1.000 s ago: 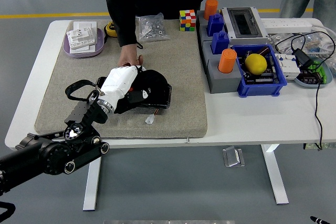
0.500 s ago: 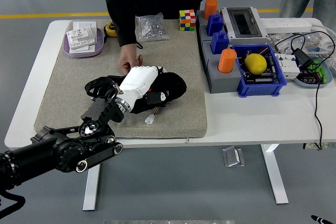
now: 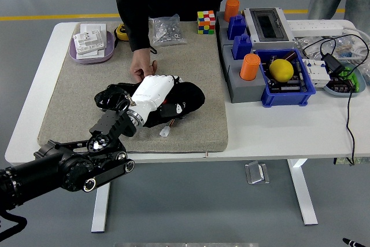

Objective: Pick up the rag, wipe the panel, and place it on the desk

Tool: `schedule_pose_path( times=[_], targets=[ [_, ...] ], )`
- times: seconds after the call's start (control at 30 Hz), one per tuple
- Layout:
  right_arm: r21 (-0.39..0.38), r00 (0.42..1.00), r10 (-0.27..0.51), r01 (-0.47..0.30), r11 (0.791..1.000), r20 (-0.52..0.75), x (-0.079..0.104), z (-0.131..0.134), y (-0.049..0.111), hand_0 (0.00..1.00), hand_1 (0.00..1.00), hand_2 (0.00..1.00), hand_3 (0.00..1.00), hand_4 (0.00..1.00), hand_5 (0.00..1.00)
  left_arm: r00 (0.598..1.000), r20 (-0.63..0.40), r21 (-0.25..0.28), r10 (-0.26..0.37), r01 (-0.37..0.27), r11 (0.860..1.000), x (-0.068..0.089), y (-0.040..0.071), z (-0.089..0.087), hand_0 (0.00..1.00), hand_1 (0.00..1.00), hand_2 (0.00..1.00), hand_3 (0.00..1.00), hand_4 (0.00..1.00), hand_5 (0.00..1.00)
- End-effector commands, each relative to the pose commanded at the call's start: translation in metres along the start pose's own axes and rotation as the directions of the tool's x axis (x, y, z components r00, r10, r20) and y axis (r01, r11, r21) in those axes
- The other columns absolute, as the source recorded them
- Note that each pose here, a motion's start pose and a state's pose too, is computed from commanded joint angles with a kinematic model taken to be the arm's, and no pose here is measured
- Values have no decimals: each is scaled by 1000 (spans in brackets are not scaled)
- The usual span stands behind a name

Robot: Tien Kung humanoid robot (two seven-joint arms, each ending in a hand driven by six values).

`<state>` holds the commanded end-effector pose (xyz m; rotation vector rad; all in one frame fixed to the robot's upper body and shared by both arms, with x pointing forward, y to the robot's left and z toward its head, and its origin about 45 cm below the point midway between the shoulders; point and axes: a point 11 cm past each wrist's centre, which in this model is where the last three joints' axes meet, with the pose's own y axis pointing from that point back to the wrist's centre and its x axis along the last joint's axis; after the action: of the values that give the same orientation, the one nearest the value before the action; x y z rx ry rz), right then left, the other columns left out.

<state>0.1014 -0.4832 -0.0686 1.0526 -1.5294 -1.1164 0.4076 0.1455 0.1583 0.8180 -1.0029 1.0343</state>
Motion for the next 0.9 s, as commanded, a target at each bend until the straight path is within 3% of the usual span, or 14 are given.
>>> schedule_pose_path(
  times=[0.63, 0.9],
  targets=[
    [-8, 1000, -4, 4, 1000, 13, -5, 7, -2, 778, 652, 715, 633, 998, 555, 998, 49, 125, 33, -39, 991, 19, 9, -61, 228, 110, 572, 535, 459, 106],
    [-16, 1000, -10, 10, 1000, 19, -8, 12, -3, 778, 652, 715, 634, 998, 553, 997, 58, 152, 52, -60, 987, 25, 13, -75, 225, 110, 573, 535, 460, 104]
  ],
)
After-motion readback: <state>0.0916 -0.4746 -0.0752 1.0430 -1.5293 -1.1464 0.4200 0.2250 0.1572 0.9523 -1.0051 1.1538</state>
